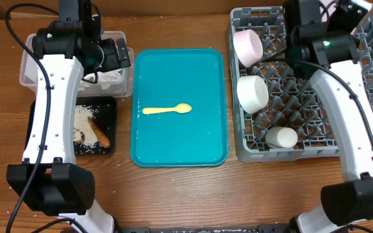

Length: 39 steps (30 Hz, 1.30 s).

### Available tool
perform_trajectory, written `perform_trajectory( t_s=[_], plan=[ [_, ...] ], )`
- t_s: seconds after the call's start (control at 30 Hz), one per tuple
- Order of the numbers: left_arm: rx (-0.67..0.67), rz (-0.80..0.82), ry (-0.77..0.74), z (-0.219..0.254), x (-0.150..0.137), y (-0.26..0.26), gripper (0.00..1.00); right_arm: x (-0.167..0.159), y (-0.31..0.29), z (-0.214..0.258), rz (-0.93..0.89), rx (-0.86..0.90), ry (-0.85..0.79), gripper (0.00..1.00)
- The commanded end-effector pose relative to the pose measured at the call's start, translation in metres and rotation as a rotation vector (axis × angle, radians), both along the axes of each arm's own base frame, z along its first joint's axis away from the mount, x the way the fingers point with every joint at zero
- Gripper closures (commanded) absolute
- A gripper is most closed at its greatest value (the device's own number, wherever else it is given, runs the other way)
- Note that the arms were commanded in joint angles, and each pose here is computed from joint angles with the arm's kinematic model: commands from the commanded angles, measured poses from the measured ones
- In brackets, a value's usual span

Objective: Sort waste into correct bins and load items into the dishwasher
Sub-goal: 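Lift the pink plate and stand it upright in the dish rack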

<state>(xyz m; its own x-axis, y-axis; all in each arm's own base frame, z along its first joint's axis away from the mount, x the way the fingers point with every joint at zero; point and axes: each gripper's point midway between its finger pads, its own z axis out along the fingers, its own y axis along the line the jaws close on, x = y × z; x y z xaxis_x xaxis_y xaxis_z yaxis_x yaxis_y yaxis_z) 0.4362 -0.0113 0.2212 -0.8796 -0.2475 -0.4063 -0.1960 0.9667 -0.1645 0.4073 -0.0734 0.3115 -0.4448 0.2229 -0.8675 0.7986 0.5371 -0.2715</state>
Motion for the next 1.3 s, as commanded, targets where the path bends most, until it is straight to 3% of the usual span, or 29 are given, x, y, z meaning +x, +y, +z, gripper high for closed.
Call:
perform_trajectory(
  t_s=[0.0,0.13,0.43,0.7,0.73,0.77,0.83,0.87,1.03,1.13,1.17,1.2,1.27],
  plan=[
    [0.007,-0.023,-0.03,0.01,0.001,0.001,0.0,-0.002,-0.008,-0.022,-0.06,-0.12,0.046,0.96],
    [0.007,-0.023,-0.03,0.01,0.001,0.001,0.0,0.001,0.001,-0.064,-0.038,-0.122,0.065,0.96],
    [0.007,-0.023,-0.03,0.01,0.001,0.001,0.0,0.027,0.02,-0.105,0.079,-0.026,0.037,0.96],
    [0.007,-0.023,-0.03,0.01,0.001,0.001,0.0,0.035,0.012,-0.116,0.082,0.004,0.027,0.96],
    [0.007,-0.023,-0.03,0.01,0.001,0.001,0.0,0.037,0.013,-0.119,0.102,0.019,0.043,0.9],
    [0.007,-0.023,-0.03,0.01,0.001,0.001,0.0,0.039,0.017,-0.124,0.132,0.046,0.059,0.77],
    [0.007,-0.023,-0.03,0.01,0.001,0.001,0.0,0.044,0.025,-0.131,0.174,0.092,0.068,0.16],
    [0.007,-0.023,-0.03,0.01,0.001,0.001,0.0,0.045,0.026,-0.131,0.185,0.09,0.077,0.09],
    [0.007,-0.023,-0.03,0.01,0.001,0.001,0.0,0.046,0.045,-0.112,0.238,0.085,0.062,0.07],
    [0.007,-0.023,-0.03,0.01,0.001,0.001,0.0,0.043,0.085,-0.06,0.341,0.106,-0.037,0.03],
    [0.007,-0.023,-0.03,0.01,0.001,0.001,0.0,0.042,0.101,-0.048,0.405,0.125,-0.044,0.03],
    [0.007,-0.023,-0.03,0.01,0.001,0.001,0.0,0.039,0.146,-0.031,0.605,0.201,-0.031,0.04],
    [0.007,-0.023,-0.03,0.01,0.001,0.001,0.0,0.027,0.205,-0.021,0.837,0.325,-0.027,0.09]
  ],
)
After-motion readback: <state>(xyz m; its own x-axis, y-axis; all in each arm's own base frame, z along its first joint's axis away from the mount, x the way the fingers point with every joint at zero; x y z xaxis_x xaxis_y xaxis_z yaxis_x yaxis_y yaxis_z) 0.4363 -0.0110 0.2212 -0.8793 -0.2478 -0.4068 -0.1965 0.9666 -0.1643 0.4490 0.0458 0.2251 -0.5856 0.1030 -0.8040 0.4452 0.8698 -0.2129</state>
